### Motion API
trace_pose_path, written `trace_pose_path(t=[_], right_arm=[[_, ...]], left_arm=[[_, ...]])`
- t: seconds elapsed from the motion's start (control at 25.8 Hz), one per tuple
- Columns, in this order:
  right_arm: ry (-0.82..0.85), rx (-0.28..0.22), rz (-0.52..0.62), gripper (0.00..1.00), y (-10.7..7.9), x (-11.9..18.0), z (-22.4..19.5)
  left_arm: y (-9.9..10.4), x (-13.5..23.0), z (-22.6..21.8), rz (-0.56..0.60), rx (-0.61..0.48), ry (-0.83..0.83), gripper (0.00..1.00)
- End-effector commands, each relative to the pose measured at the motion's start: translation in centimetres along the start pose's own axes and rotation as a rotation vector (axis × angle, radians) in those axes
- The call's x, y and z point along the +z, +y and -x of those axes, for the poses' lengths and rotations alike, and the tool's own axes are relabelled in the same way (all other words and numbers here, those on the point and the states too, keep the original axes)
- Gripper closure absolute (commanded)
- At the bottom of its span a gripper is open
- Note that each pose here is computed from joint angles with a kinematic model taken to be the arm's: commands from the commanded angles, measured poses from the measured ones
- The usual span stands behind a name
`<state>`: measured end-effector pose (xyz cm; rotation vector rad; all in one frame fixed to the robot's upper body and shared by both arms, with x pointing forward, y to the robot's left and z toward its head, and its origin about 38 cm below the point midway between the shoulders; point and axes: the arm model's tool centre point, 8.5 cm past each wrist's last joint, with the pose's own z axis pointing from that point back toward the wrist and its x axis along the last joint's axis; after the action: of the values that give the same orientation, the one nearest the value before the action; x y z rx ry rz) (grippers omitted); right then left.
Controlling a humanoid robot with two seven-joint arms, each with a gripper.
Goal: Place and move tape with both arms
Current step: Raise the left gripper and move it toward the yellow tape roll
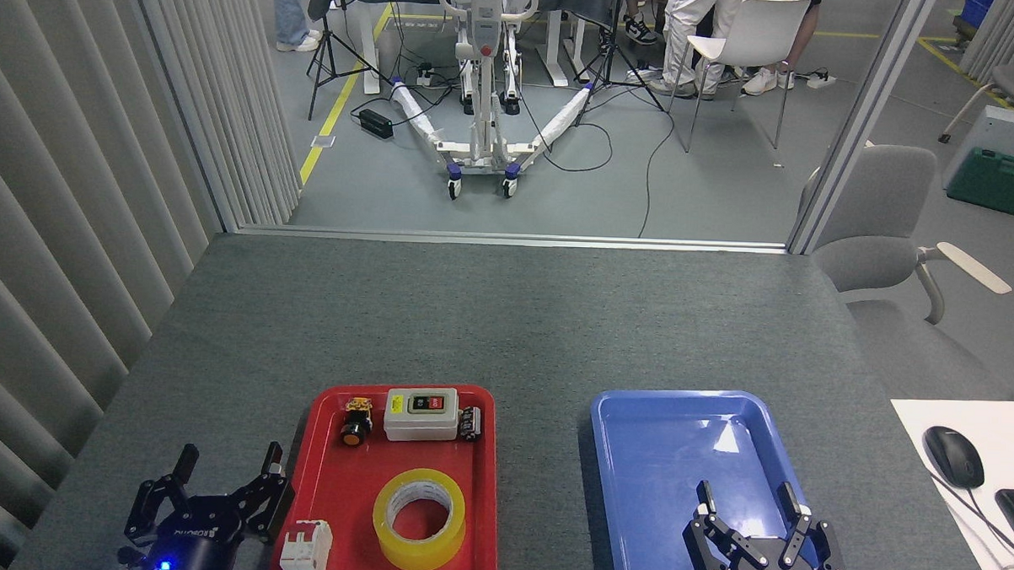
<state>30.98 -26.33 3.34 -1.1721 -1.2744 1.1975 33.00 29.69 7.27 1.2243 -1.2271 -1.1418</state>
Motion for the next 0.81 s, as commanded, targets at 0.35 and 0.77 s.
trace_pose_path(t=[0.35,0.77], right_arm=[[0.003,0.013,-0.002,0.0,0.2,-0.7,0.1],[0.007,0.014,-0.001,0.0,0.2,-1.0,0.2]], left_arm=[[0.3,-0.2,-0.7,-0.022,0.018,-0.07,0.0],[2.0,-1.7,-1.0,-0.035,0.068,-0.13,0.0]])
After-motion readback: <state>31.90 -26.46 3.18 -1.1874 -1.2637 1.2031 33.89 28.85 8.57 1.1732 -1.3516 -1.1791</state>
